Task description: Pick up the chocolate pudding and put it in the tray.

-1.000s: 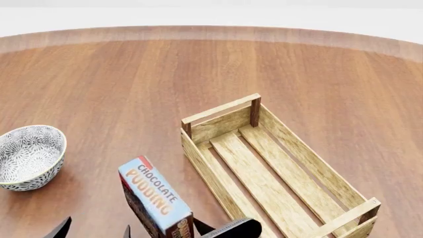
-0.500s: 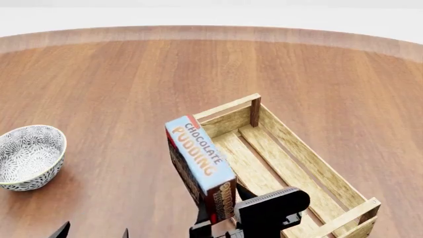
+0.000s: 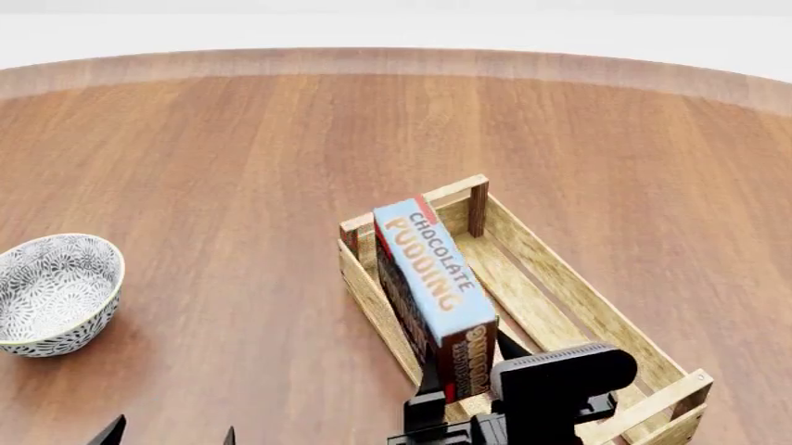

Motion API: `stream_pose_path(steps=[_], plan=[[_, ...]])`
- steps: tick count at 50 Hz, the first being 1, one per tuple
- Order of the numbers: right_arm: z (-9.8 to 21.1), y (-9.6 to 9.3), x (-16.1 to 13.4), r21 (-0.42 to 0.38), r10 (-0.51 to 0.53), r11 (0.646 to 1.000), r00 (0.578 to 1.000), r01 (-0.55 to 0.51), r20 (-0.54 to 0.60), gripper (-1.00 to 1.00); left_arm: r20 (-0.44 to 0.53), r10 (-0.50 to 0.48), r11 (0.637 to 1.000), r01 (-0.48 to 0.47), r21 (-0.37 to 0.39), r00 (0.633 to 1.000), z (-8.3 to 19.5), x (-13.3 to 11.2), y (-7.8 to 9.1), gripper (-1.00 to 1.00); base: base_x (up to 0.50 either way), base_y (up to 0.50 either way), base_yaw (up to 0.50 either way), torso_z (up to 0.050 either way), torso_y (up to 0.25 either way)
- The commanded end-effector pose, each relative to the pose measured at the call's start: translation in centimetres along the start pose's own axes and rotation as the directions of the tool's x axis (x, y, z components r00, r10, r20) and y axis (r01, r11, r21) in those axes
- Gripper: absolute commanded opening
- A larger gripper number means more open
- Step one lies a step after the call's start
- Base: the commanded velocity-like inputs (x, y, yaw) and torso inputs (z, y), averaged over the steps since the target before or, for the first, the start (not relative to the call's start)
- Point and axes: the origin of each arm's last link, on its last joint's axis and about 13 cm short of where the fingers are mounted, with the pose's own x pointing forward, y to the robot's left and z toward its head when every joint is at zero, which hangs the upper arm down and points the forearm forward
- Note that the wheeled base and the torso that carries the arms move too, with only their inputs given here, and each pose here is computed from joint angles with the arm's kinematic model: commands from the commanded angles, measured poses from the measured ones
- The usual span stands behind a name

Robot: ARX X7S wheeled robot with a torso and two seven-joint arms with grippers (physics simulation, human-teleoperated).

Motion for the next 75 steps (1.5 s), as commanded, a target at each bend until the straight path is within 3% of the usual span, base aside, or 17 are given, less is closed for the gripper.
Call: stream_pose_path(steps=[1,7,38,75], plan=[[-0.5,-1.0,-0.1,-0.018,-0.057,0.998,0.998,0.057,-0.001,-1.0,0.004,0.006,1.0,-0.006,0.002,1.0,0.3,0.1,0.2,1.0,0.0,0.0,0.0,0.0,0.0],[-1.4,-1.7,0.2,-0.019,-0.122,0.992,0.992,0.121,-0.032,-1.0,0.004,0.006,1.0,-0.006,0.0,1.0,0.2,0.1,0.2,1.0,0.0,0.0,0.0,0.0,0.0],[-2.9,-3.2,1.8,-0.015,-0.241,0.97,0.968,0.241,-0.066,-1.0,-0.015,0.012,1.0,-0.012,-0.008,1.0,-1.0,0.2,0.3,1.0,0.0,0.0,0.0,0.0,0.0],[-2.8,-3.6,4.0,-0.05,-0.282,0.959,0.957,0.279,-0.068,-1.0,-0.035,0.018,1.0,-0.019,-0.013,0.999,-2.0,0.4,0.5,1.0,0.0,0.0,0.0,0.0,0.0]])
